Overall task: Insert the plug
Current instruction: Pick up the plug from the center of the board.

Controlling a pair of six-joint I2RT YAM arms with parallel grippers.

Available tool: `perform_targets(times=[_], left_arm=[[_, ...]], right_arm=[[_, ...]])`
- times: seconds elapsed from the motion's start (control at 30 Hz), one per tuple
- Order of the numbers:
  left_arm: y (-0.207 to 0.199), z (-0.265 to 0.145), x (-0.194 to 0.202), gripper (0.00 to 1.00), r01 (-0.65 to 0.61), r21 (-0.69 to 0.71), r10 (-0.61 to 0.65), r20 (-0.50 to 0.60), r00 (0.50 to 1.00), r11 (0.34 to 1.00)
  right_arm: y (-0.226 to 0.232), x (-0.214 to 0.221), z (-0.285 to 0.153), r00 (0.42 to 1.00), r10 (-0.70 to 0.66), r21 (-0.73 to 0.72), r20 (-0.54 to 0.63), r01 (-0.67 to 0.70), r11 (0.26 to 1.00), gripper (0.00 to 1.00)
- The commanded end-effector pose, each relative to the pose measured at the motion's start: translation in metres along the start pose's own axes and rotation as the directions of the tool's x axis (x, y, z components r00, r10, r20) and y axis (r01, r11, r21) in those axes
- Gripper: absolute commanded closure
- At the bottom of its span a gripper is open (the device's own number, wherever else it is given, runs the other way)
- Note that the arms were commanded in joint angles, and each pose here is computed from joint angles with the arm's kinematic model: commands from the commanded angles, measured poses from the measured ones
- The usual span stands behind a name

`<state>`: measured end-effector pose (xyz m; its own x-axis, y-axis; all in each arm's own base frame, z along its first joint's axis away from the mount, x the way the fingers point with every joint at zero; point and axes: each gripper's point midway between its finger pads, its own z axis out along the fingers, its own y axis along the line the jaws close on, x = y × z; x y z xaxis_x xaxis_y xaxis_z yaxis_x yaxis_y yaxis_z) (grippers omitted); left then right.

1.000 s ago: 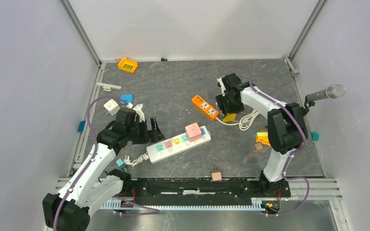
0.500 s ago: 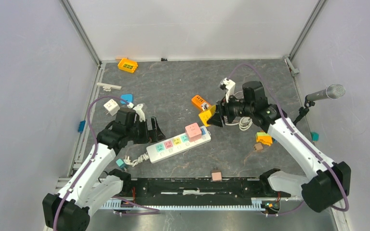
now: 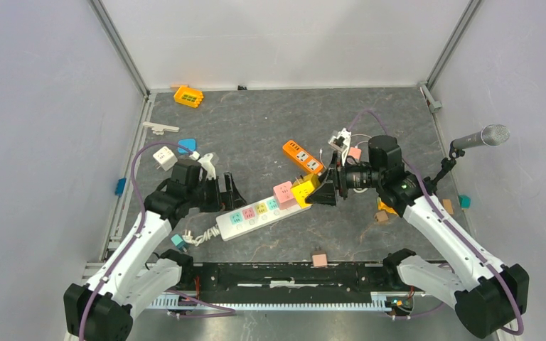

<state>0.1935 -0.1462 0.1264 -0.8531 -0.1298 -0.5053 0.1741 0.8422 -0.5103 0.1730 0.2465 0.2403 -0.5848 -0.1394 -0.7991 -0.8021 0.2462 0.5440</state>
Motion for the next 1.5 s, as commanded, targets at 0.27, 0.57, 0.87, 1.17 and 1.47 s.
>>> perform_targets(times=[0.27, 0.57, 0.87, 1.17, 1.47], left_arm=[[-0.022, -0.007, -0.012, 0.00, 0.004, 0.094, -0.008, 0.043, 0.999, 0.996], [-0.061, -0.050, -0.044, 0.00, 0.025, 0.189, -0.054, 0.154, 0.987, 0.982], [-0.097, -0.102, -0.080, 0.00, -0.026, 0.268, -0.063, 0.318, 0.946, 0.963], [-0.133, -0.155, -0.106, 0.00, -0.126, 0.362, -0.065, 0.471, 0.880, 0.924], [-0.153, -0.177, -0.107, 0.00, -0.215, 0.419, -0.038, 0.519, 0.854, 0.882]], right_arm=[[-0.001, -0.034, -0.003, 0.993, -0.107, 0.131, 0.057, 0.098, 0.986, 1.00], [0.021, -0.047, 0.020, 0.968, -0.249, 0.221, -0.042, 0.252, 0.942, 1.00], [0.038, -0.071, 0.030, 0.913, -0.403, 0.348, -0.060, 0.398, 0.849, 1.00], [0.051, -0.116, 0.033, 0.813, -0.571, 0.465, -0.111, 0.550, 0.694, 1.00], [0.065, -0.143, 0.034, 0.734, -0.662, 0.538, -0.151, 0.622, 0.568, 1.00]])
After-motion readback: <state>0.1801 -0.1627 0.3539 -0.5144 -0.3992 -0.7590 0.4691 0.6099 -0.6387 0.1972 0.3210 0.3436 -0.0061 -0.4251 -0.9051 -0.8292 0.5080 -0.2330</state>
